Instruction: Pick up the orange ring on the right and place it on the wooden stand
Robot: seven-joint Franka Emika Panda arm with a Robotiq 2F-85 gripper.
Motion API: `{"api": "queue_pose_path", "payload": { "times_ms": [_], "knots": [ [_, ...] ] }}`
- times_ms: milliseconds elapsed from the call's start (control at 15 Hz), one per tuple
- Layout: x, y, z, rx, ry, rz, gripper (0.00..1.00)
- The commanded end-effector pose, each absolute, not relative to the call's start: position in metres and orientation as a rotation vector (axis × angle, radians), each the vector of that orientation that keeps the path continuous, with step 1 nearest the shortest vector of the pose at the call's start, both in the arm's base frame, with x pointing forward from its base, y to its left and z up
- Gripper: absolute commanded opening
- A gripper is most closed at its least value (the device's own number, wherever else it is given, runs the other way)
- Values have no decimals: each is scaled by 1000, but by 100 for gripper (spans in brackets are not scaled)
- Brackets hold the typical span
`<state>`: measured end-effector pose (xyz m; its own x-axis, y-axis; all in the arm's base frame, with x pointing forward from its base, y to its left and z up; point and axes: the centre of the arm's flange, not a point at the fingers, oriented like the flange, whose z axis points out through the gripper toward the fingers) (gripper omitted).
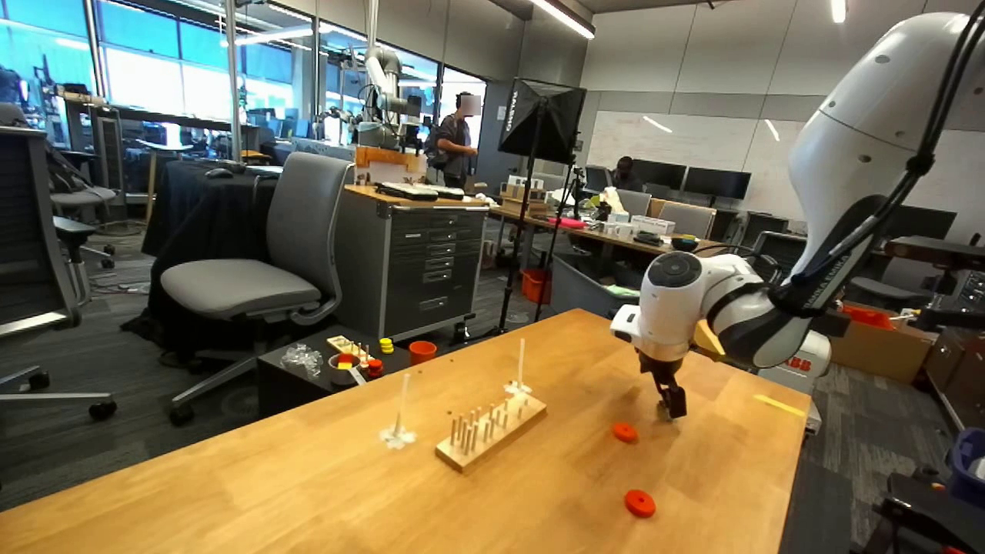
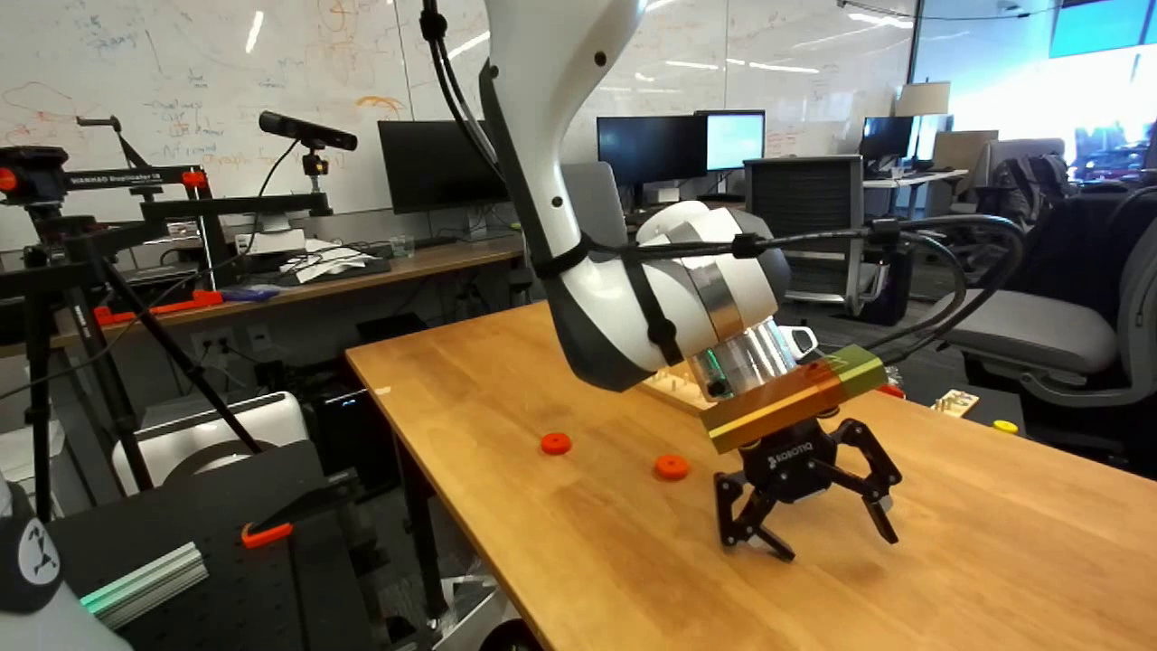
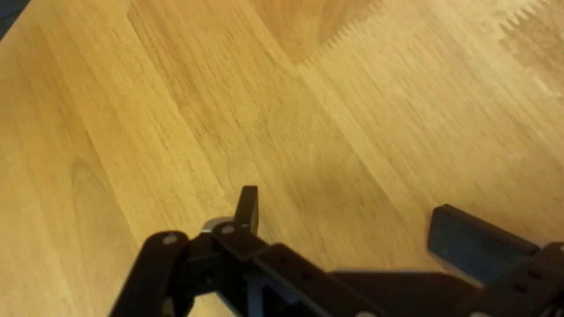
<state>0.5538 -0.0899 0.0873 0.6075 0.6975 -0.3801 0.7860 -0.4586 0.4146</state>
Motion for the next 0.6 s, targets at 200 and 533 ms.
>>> {"api": "queue_pose_path", "payload": {
  "times_ms": [200,533],
  "knots": [
    [477,-89,155,2288,1173,-28,100],
    [477,-91,160,2286,1186,-12,100]
  ]
}}
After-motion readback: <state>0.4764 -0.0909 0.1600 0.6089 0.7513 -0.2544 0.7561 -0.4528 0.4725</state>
